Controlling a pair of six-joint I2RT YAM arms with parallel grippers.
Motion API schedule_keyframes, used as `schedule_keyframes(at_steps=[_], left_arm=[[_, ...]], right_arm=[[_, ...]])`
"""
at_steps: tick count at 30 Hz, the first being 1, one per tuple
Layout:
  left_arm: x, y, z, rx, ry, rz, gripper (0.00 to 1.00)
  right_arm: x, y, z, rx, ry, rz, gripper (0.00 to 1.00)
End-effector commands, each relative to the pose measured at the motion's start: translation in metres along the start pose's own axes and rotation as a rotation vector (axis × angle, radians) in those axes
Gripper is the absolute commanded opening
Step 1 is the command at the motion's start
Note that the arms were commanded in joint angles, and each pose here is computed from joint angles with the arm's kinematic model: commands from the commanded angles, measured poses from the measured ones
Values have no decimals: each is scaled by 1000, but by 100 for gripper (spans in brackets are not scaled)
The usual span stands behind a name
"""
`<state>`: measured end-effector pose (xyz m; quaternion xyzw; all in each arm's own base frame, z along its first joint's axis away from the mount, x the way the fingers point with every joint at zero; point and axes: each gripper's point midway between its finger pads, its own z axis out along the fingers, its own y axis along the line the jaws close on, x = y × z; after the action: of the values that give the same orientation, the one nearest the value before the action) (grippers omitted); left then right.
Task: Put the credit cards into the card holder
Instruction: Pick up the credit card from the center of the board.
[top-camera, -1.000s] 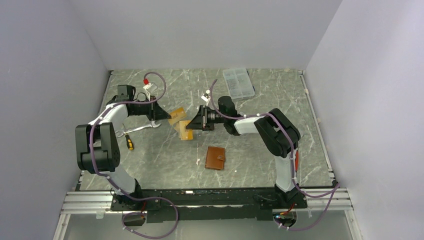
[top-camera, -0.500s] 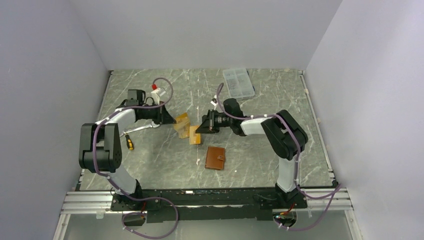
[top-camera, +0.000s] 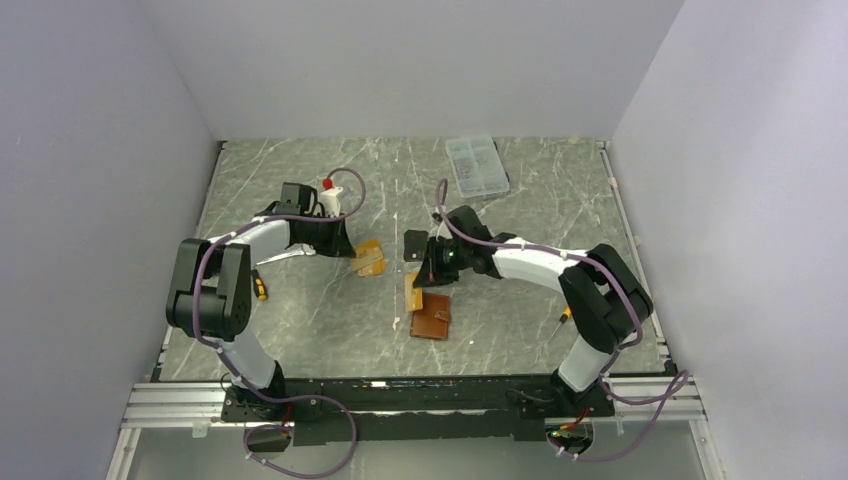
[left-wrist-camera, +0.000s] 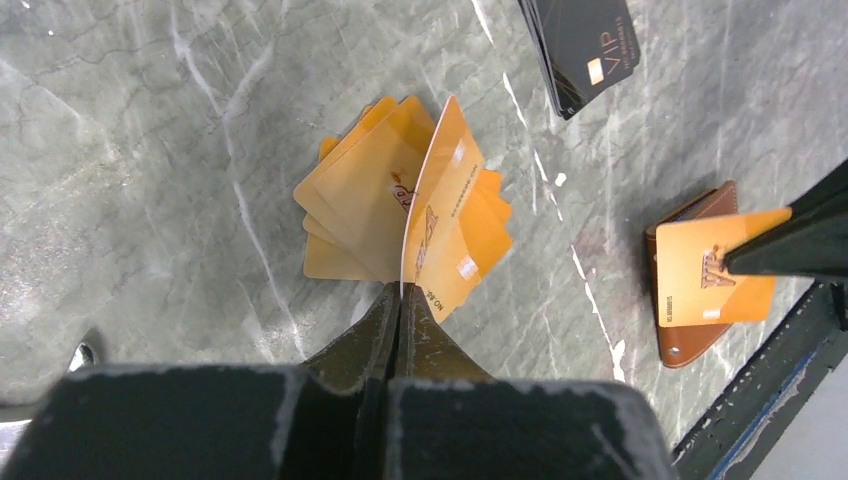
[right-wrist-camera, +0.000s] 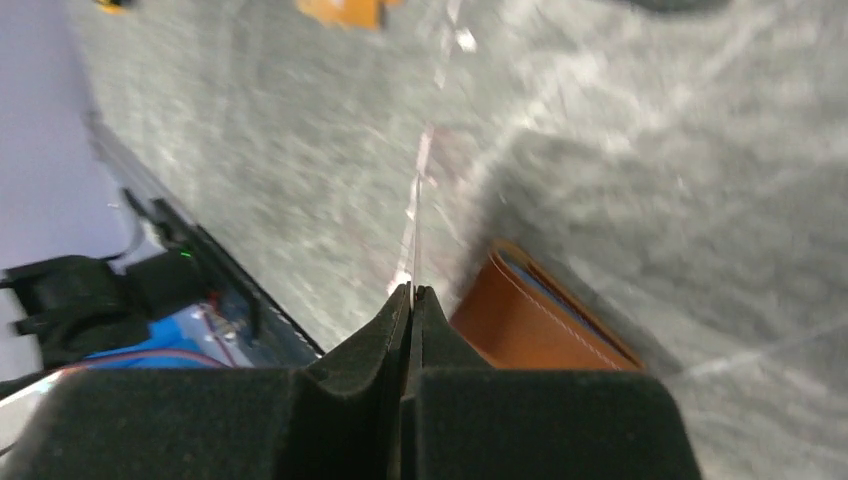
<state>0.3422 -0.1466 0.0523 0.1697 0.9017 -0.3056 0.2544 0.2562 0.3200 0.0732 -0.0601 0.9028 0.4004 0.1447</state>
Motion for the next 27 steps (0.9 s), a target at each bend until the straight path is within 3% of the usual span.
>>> schedule_keyframes(at_steps=[1,10,15,18,21,23,27], left_arm=[[12,12,6,-93,58,-14,0],[0,13,-10,-181,47,22,33],[-17,0,-23,-151,30,62,41],[-27,-10,-33,-134,3,99,58],[-36,-19,-44,-122,-17,144,62],[-42,-27,-52,-113,-39,191,72],[-47,-50,-61,-73,-51,280,70]], right_arm=[[26,-22,-16,246,45,-11,0],[40,-25,-39,403,31,-13,0],[42,-16,-42,395,40,-27,0],[42,-6,-44,356,38,-33,0],[40,-7,-51,396,35,-50,0],[40,-12,-55,441,40,-63,0],[47,-35,-62,574,74,-86,0]])
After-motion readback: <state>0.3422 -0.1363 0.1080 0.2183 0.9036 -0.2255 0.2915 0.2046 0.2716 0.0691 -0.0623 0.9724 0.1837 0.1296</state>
